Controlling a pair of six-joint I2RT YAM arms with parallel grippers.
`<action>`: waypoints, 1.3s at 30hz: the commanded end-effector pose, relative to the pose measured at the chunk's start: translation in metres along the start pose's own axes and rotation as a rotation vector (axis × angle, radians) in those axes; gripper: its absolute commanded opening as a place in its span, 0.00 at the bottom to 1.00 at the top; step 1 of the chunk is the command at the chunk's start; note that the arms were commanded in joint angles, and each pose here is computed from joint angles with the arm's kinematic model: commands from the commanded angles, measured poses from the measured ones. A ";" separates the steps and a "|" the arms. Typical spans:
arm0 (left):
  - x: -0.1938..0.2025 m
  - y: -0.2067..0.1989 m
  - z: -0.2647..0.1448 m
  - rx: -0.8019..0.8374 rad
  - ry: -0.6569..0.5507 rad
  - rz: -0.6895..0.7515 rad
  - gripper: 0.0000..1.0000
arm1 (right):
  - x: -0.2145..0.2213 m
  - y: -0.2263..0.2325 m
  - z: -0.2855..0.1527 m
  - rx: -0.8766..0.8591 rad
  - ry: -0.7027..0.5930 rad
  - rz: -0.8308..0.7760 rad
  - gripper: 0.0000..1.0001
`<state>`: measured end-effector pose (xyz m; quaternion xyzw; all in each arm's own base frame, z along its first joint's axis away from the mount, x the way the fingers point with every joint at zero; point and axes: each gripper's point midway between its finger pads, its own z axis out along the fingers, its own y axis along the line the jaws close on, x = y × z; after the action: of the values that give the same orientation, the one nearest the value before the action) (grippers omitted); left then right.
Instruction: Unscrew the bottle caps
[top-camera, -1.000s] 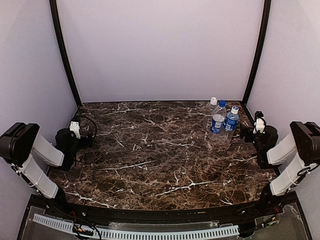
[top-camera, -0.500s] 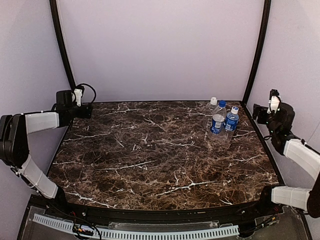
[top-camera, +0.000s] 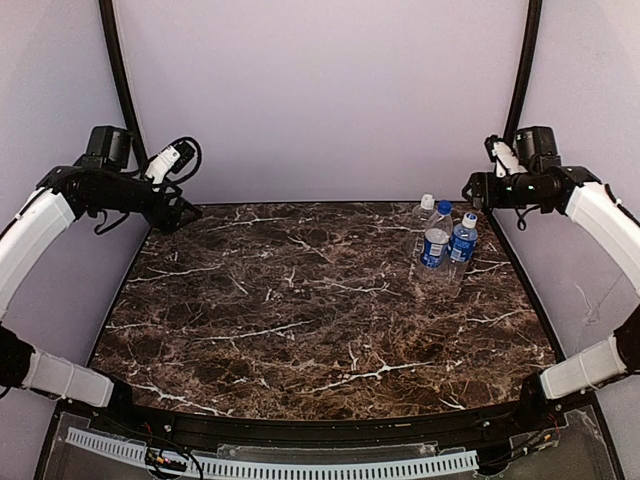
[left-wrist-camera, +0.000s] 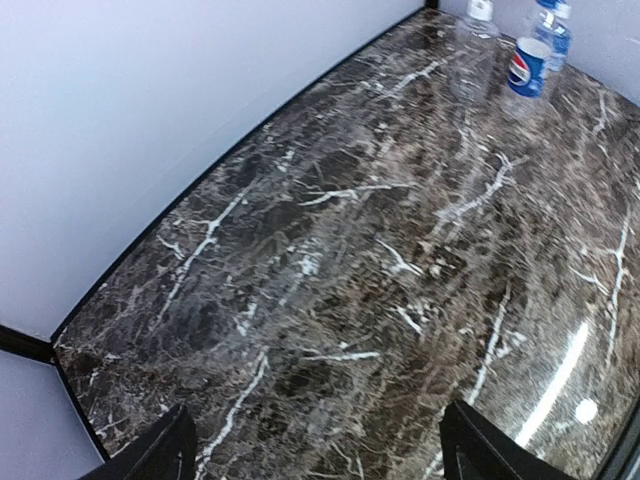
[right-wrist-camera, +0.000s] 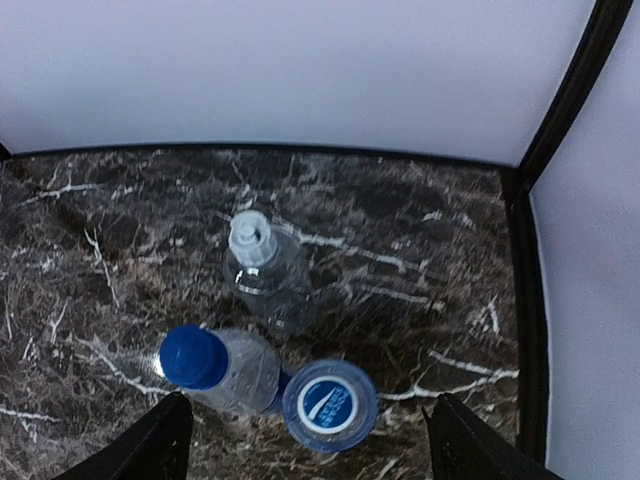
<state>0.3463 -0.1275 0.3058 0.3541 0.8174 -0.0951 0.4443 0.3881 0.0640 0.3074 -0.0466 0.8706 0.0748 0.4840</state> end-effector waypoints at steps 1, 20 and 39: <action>0.044 -0.058 -0.014 0.142 0.129 0.065 0.84 | 0.060 0.001 0.006 0.073 0.276 0.016 0.75; 0.042 -0.109 -0.009 0.222 -0.170 0.062 0.87 | 0.060 0.001 0.049 0.080 0.295 -0.022 0.61; 0.041 -0.117 -0.012 0.270 -0.176 0.046 0.87 | 0.061 -0.005 0.056 0.112 0.301 -0.070 0.14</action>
<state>0.2505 -0.1847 0.2602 0.4196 0.7507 -0.2146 0.4630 0.4015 0.0715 0.2108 -0.0604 0.9425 0.0158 0.3284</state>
